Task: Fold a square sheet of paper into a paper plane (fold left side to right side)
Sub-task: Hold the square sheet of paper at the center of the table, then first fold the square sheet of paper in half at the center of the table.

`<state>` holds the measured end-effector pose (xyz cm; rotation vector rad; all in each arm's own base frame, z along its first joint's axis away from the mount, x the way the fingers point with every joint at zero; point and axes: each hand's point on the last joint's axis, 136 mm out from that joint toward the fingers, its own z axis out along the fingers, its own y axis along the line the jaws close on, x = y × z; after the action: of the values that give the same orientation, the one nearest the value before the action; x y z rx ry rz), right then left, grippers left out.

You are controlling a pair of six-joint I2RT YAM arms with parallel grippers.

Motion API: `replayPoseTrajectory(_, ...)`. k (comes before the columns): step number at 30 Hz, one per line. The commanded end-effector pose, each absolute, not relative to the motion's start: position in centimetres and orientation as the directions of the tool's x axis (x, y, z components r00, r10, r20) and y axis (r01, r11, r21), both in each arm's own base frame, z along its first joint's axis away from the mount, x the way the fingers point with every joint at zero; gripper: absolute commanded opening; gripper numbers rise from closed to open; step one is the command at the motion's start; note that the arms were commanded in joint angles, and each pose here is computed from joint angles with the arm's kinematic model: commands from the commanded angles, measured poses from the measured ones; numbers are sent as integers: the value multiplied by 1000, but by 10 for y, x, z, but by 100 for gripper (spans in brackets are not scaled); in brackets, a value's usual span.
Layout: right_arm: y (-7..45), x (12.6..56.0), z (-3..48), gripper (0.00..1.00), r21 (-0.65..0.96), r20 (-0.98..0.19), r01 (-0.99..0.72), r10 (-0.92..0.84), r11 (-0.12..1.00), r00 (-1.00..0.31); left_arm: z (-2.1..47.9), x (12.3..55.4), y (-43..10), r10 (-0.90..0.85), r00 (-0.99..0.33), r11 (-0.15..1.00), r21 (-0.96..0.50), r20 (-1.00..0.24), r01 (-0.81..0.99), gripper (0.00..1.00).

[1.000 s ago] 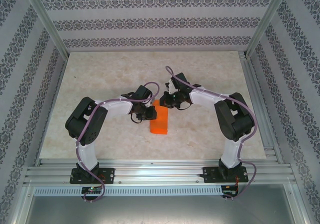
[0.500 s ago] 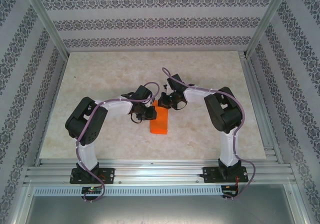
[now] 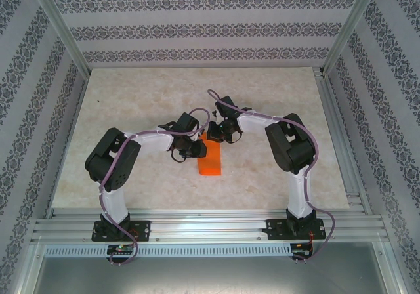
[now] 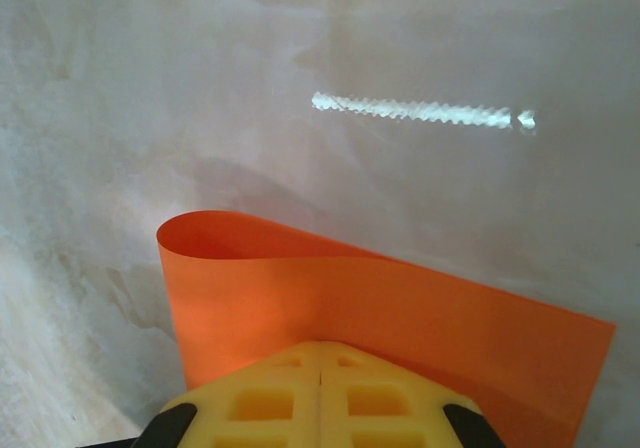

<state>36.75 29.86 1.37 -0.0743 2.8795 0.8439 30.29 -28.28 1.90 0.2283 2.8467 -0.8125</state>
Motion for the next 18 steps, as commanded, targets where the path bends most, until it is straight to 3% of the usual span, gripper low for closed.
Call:
replayPoseTrajectory(1,282,355,-25,3,423,-95,-63,-25,904,-995,2,283,-270,146,-977,853,-480,-156,204,19)
replayPoseTrajectory(18,279,355,-29,2,397,-87,-58,-25,916,-996,12,237,-273,230,-960,770,-573,-157,279,19)
